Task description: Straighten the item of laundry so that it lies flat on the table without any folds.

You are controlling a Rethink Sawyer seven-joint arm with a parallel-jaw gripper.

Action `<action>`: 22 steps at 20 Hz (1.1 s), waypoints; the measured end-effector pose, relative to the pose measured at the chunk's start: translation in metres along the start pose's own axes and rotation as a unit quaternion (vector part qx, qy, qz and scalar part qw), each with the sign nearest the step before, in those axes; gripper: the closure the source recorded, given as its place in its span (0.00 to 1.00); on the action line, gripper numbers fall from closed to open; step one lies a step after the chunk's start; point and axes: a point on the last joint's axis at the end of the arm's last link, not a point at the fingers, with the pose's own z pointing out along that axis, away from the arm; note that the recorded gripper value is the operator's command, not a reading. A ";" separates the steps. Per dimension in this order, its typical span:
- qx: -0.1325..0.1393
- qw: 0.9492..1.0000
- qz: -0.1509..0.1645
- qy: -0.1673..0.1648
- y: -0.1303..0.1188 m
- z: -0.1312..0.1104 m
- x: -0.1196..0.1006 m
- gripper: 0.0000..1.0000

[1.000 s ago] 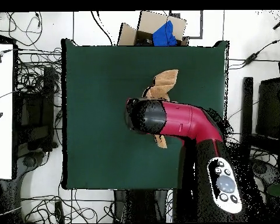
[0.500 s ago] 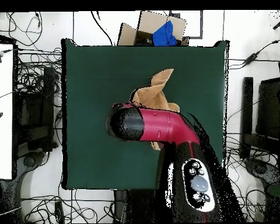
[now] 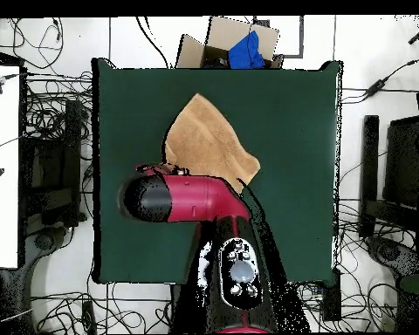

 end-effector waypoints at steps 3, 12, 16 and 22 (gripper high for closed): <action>-0.001 1.000 0.003 -0.003 0.021 0.009 0.010 1.00; -0.008 1.000 0.024 -0.003 0.069 0.039 0.038 1.00; -0.012 0.999 0.031 -0.002 0.080 0.055 0.046 1.00; -0.011 0.999 0.041 -0.001 0.082 0.083 0.057 0.00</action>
